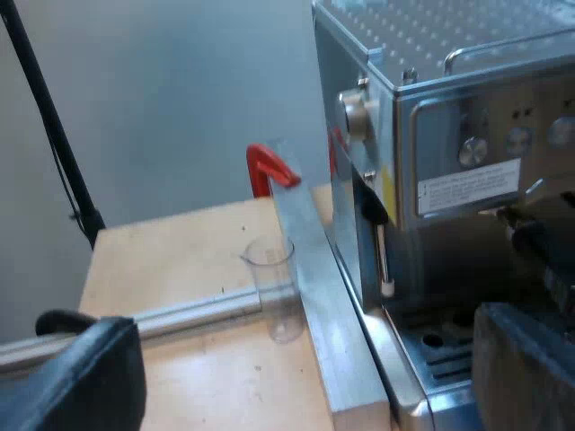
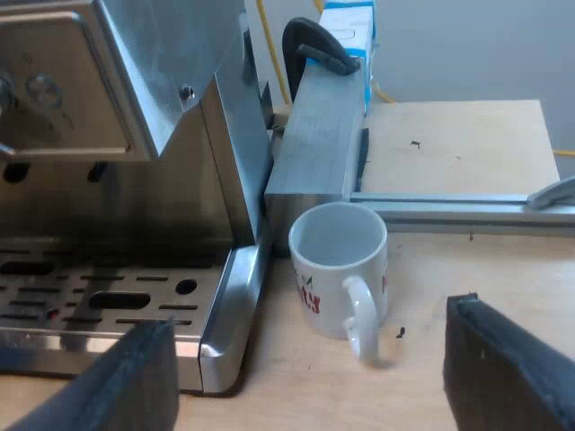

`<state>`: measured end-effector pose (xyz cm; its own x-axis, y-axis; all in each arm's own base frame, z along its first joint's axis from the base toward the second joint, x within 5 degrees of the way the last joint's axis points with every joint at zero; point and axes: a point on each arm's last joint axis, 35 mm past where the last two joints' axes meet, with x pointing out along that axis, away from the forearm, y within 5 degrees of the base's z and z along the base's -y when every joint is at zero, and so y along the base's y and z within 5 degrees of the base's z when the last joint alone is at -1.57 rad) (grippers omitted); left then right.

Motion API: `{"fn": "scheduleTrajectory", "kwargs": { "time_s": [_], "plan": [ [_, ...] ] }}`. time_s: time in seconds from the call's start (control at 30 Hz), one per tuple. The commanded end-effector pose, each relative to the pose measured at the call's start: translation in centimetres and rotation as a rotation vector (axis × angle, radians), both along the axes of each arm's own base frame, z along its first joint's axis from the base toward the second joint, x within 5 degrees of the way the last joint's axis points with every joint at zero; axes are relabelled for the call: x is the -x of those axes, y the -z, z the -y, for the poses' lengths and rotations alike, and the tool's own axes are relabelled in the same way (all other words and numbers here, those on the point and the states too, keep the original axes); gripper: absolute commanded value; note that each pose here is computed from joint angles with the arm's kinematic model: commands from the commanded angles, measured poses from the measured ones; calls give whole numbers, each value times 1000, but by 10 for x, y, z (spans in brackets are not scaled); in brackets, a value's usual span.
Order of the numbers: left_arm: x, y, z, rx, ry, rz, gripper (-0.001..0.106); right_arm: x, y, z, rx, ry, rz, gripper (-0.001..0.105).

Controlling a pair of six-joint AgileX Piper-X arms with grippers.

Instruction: Put the handle in the coffee machine

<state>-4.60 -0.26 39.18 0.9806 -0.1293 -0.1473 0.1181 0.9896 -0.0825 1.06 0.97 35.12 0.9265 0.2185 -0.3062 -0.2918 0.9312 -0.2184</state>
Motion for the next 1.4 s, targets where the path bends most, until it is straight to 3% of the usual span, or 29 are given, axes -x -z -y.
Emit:
{"fn": "scheduleTrajectory", "kwargs": {
  "time_s": [0.03, 0.2, 0.27, 0.4, 0.73, 0.87, 1.03, 1.3, 1.4],
  "plan": [
    [2, 3, 0, -14, -3, 7, 76, 15, 9, -2, 1, -16, 28, 64],
    [-4, 12, 0, -29, 0, -36, 76, 17, 19, -2, -10, -15, -55, 64],
    [-8, 20, -1, -68, -15, -84, 76, 20, 21, -3, -22, -39, -80, 64],
    [-8, 30, -2, -76, -33, -169, 76, 20, 21, -3, -25, -45, -84, 64],
    [-13, 30, -2, -64, -57, -142, 76, 14, 23, -3, -24, -49, -63, 64],
    [-36, 41, -2, -60, -69, -101, 76, 3, 35, -2, -26, -49, -81, 64],
    [-51, 54, -2, -61, -68, -110, 76, -8, 57, -1, -33, -49, -152, 64],
    [-69, 85, -1, -67, -66, -209, 76, -22, 98, 1, -30, -23, -283, 64],
    [-73, 94, -1, -66, -56, -241, 76, -25, 101, 2, -29, -23, -279, 64]
  ]
}}
